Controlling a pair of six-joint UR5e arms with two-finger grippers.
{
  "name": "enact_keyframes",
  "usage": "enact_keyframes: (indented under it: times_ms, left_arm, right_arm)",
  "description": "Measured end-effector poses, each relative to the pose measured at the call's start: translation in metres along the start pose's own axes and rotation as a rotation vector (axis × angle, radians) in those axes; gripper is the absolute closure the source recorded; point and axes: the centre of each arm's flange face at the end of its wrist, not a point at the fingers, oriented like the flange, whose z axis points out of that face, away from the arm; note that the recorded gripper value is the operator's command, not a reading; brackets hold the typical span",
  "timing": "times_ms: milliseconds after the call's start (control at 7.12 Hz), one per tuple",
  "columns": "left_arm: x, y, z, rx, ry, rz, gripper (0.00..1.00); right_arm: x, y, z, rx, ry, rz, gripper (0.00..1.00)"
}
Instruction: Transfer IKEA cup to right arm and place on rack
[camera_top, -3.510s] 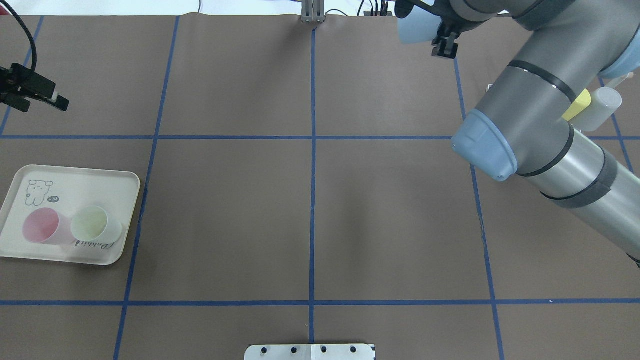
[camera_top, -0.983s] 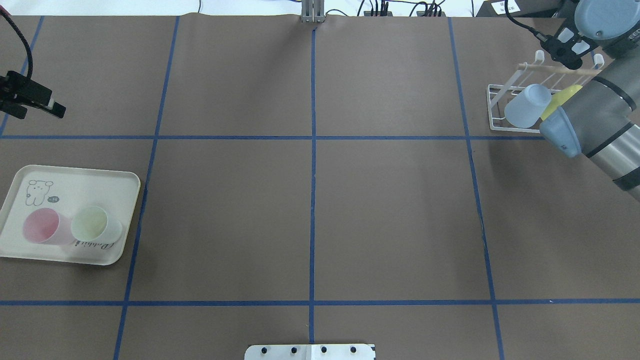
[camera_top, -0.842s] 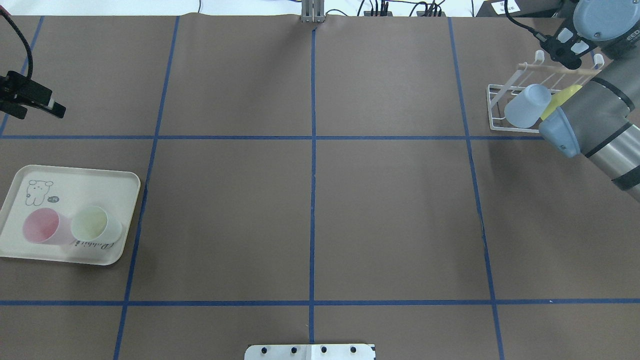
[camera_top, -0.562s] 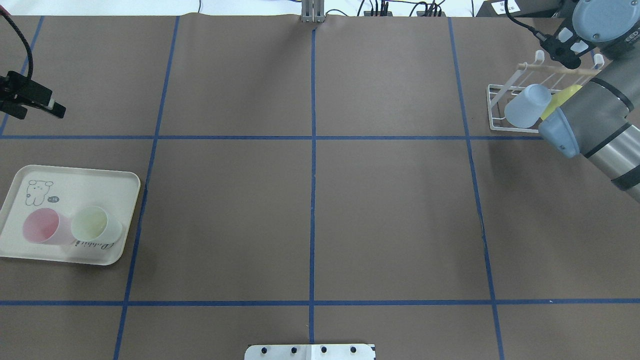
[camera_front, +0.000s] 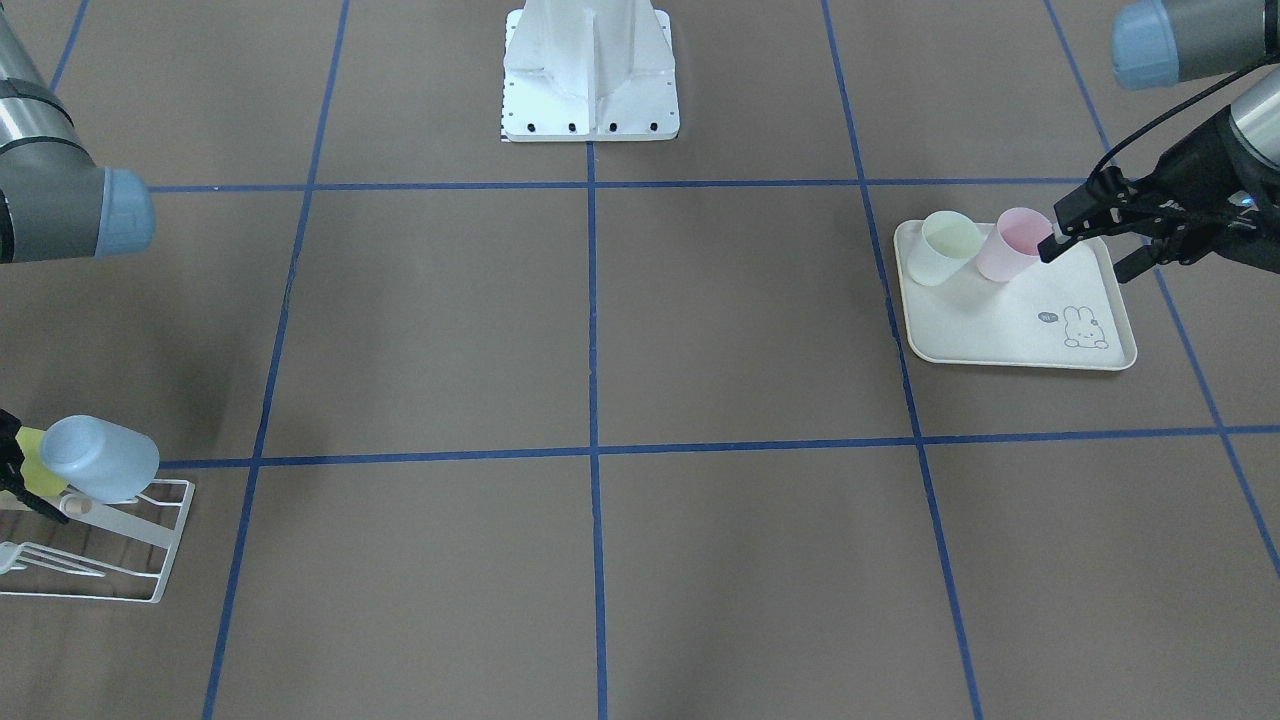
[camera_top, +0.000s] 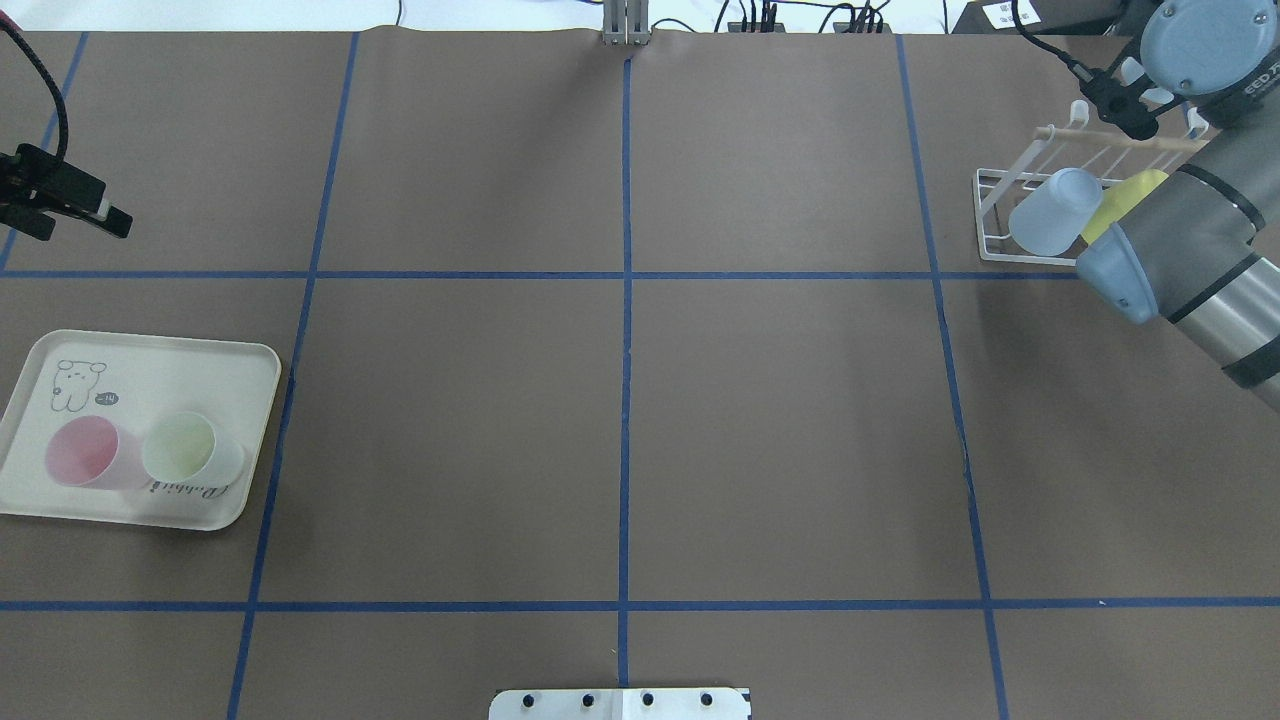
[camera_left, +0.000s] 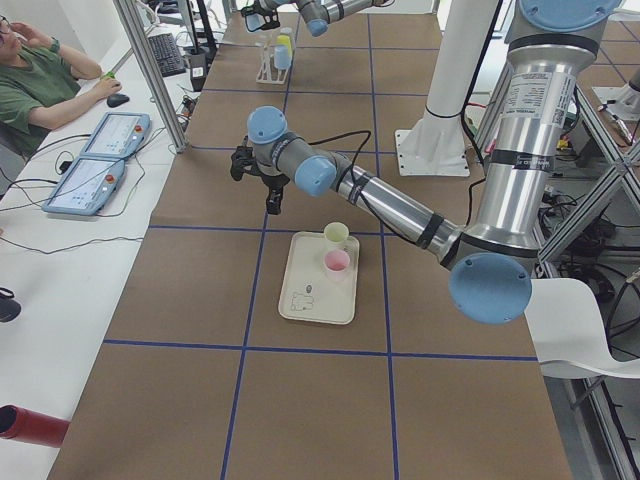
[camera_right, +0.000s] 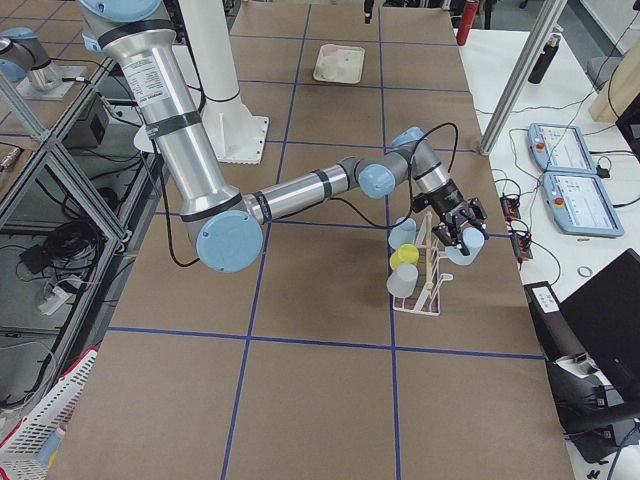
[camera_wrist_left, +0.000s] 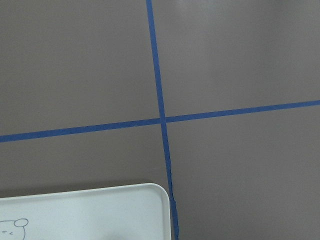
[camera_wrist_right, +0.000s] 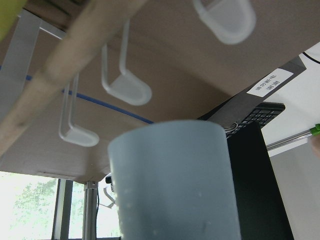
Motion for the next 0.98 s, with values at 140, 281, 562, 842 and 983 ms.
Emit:
enact_keyframes:
  times_ms: [140, 281, 562, 842, 983]
  left_arm:
    - [0.0, 0.0, 0.0, 0.0, 0.0, 0.0, 0.0]
    - [0.0, 0.0, 0.0, 0.0, 0.0, -0.001, 0.0]
    - [-0.001, 0.0, 0.001, 0.0, -0.001, -0.001, 0.0]
    - [-0.001, 0.0, 0.001, 0.0, -0.001, -0.001, 0.0]
    - [-0.001, 0.0, 0.001, 0.0, -0.001, -0.001, 0.0]
  right_arm:
    - [-0.001, -0.003, -0.001, -0.017, 0.001, 0.008, 0.67]
    - [-0.002, -0.007, -0.002, -0.028, 0.003, 0.016, 0.67]
    - [-0.007, -0.011, -0.003, -0.051, 0.005, 0.018, 0.67]
    - [-0.014, -0.013, -0.002, -0.063, 0.003, 0.016, 0.67]
    - [-0.014, -0.017, -0.003, -0.064, 0.004, 0.017, 0.67]
